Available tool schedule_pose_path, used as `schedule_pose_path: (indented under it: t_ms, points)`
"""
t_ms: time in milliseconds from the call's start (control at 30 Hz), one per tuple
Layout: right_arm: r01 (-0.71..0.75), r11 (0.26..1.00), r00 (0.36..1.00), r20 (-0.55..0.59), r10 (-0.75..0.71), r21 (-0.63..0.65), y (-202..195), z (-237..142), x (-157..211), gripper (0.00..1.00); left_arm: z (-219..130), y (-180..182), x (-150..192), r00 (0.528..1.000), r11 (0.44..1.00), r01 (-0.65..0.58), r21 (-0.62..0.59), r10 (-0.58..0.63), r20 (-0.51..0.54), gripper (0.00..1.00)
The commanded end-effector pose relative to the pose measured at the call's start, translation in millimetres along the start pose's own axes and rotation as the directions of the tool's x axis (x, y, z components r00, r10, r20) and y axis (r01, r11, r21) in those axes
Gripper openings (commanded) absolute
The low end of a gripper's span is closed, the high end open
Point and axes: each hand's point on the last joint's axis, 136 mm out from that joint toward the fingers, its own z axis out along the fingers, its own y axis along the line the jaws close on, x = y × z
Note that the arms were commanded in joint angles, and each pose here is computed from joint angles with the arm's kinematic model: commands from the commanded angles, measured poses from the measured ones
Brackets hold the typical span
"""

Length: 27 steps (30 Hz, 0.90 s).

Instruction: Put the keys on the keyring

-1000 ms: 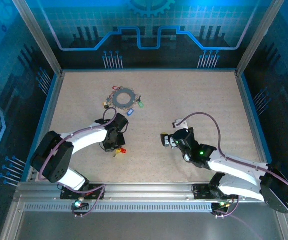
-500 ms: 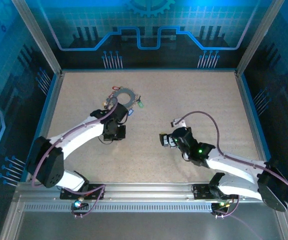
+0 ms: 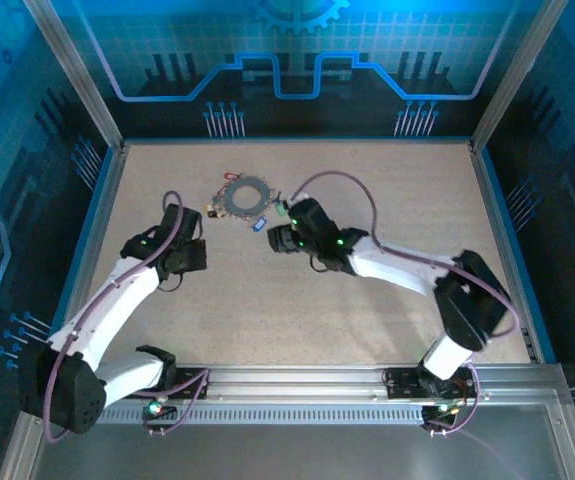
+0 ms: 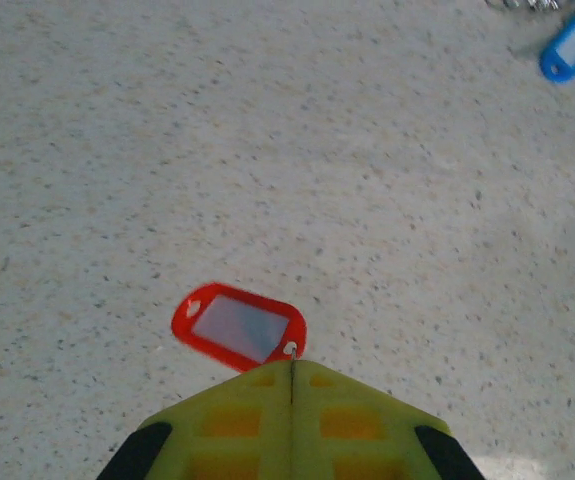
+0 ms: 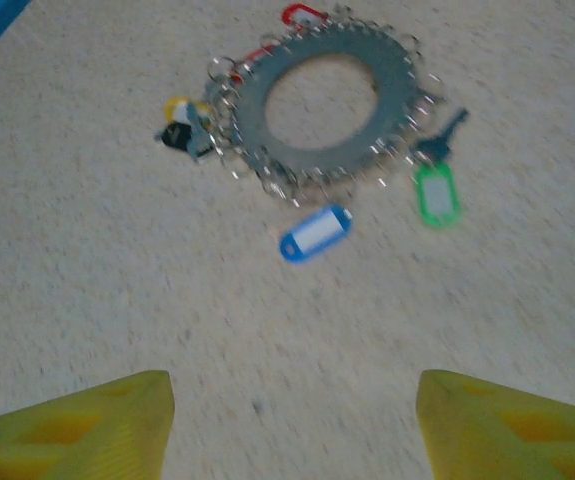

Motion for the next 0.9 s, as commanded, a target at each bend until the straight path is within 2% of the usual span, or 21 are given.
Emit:
schedule_pose_path:
  t_ms: [0,133,267,400,433,600,867]
  points:
    - [-0.056,0.998,0.990,-0.129,0.051,-0.035,-8,31,4,0.62,-10,-15,-10,0.998,0.994,0.036,0.108,-0.040,0.040,0.00]
    - [-0.081,0.996,0.978,-0.194,0.075,-0.023,-11,79,1,0.61,-9,-21,-6,0.999,0.989,0.042,0.143,-0.045,0.016,0.00]
    - [-0.067,0.997,0.969,-0.242,0.055,-0.045,-1,110,0,0.57,-10,-22,-4,0.999,0.987,0.050,0.154,-0.052,0.009,0.00]
    - [-0.063,0.995,0.973,-0.228,0.045,-0.073,10,118,-13,0.51,-10,-26,-4,0.998,0.982,0.061,0.179,-0.064,0.009,0.00]
    - [-0.062,0.996,0.967,-0.249,0.045,-0.059,6,129,-4,0.48,-11,-27,-5,0.998,0.981,0.061,0.183,-0.064,0.010,0.00]
    - [-0.065,0.996,0.962,-0.267,0.049,-0.053,8,140,-4,0.35,-11,-27,-5,0.998,0.981,0.064,0.185,-0.067,0.009,0.00]
    - [-0.037,0.998,0.955,-0.295,0.019,-0.054,18,155,-1,0.29,-11,-28,-6,0.998,0.980,0.066,0.189,-0.069,0.010,0.00]
